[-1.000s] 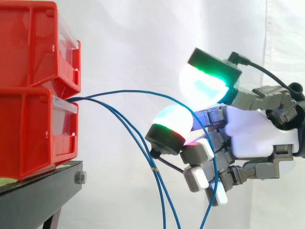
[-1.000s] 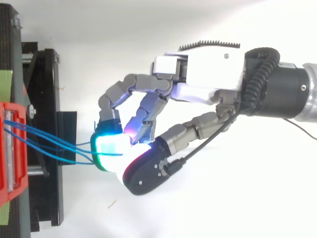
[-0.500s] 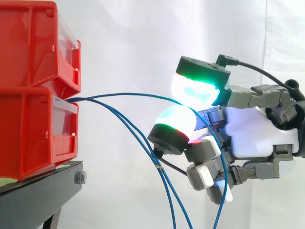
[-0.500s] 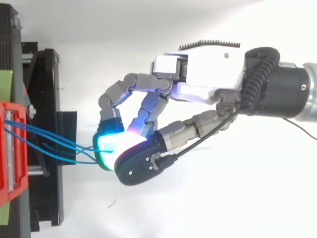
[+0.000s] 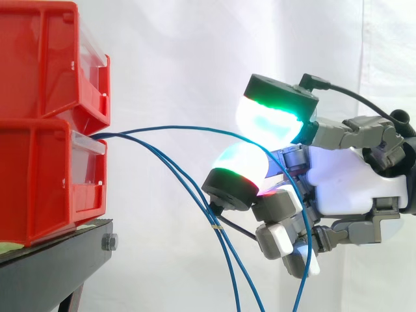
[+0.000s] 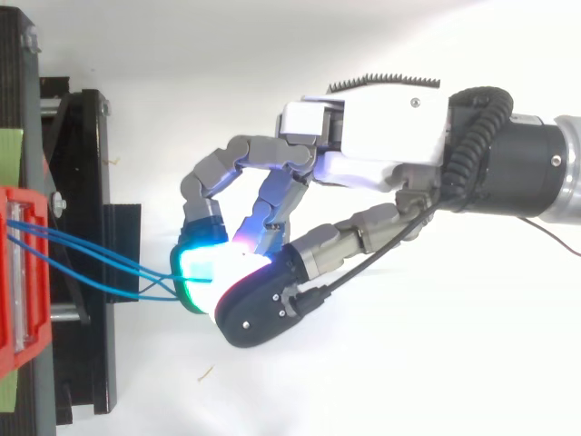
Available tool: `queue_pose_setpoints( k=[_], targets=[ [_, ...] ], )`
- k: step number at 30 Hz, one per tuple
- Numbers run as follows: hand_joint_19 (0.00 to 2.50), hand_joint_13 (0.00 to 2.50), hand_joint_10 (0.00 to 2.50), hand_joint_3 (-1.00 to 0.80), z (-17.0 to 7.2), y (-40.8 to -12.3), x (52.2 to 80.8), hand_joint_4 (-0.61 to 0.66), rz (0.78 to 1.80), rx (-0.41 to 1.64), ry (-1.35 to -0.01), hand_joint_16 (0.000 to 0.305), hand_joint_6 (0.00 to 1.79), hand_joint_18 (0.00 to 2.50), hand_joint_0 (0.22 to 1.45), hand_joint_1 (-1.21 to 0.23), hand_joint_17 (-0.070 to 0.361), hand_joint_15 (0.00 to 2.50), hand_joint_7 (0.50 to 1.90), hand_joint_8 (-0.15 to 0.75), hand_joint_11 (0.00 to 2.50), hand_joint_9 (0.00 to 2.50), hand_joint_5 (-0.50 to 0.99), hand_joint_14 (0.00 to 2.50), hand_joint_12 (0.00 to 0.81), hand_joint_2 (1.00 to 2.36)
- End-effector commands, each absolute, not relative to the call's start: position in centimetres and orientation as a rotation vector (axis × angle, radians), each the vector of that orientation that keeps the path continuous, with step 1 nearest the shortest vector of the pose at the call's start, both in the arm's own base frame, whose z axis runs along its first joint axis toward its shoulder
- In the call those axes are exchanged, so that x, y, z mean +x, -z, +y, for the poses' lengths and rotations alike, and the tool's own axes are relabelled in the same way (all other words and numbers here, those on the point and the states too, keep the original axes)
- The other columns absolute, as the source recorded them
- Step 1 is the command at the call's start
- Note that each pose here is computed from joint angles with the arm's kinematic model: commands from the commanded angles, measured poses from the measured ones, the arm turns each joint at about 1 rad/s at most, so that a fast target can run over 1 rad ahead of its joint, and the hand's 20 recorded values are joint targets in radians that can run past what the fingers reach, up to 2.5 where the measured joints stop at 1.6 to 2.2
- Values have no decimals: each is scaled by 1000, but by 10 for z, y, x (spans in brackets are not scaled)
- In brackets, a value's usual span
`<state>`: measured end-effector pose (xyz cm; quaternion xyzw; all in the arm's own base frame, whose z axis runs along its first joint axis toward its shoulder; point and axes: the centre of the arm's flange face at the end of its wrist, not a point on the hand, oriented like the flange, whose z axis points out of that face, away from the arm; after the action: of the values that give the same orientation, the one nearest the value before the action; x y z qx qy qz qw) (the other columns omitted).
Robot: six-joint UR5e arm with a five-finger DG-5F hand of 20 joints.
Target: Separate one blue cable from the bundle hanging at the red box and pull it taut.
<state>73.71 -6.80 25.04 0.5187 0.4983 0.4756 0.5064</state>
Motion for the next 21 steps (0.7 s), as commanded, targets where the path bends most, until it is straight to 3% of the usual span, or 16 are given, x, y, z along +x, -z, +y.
queue_pose_setpoints(
  k=[1, 3, 11, 15, 18, 21],
  targets=[
    [645, 1035, 20, -500, -69, -250, 737, 121, 1201, 1251, -1146, 47, 851, 1047, 591, -666, 106, 593, 1119, 347, 970, 1109, -185, 20, 389, 1000],
    [659, 1040, 20, -500, -69, -250, 737, 141, 1201, 1251, -1146, 48, 829, 1055, 571, -596, 107, 594, 1050, 349, 959, 1116, -177, 18, 390, 1000],
    [674, 1039, 20, -500, -68, -249, 737, 122, 1199, 1253, -1139, 47, 721, 1050, 594, -510, 106, 600, 1180, 352, 926, 1126, -131, 19, 386, 1000],
    [684, 1043, 20, -402, -67, -250, 737, 83, 1197, 1253, -1139, 47, 753, 1050, 620, -583, 106, 602, 1207, 349, 920, 1125, -137, 18, 386, 1007],
    [675, 1028, 22, -288, -65, -250, 737, 69, 1197, 1253, -1139, 48, 776, 1056, 607, -671, 107, 594, 1311, 348, 930, 1098, -149, 20, 391, 1014],
    [647, 1036, 20, -191, -67, -250, 737, 67, 1196, 1254, -1138, 50, 842, 1080, 611, -739, 114, 588, 1262, 363, 933, 1098, -172, 18, 405, 1016]
  ],
)
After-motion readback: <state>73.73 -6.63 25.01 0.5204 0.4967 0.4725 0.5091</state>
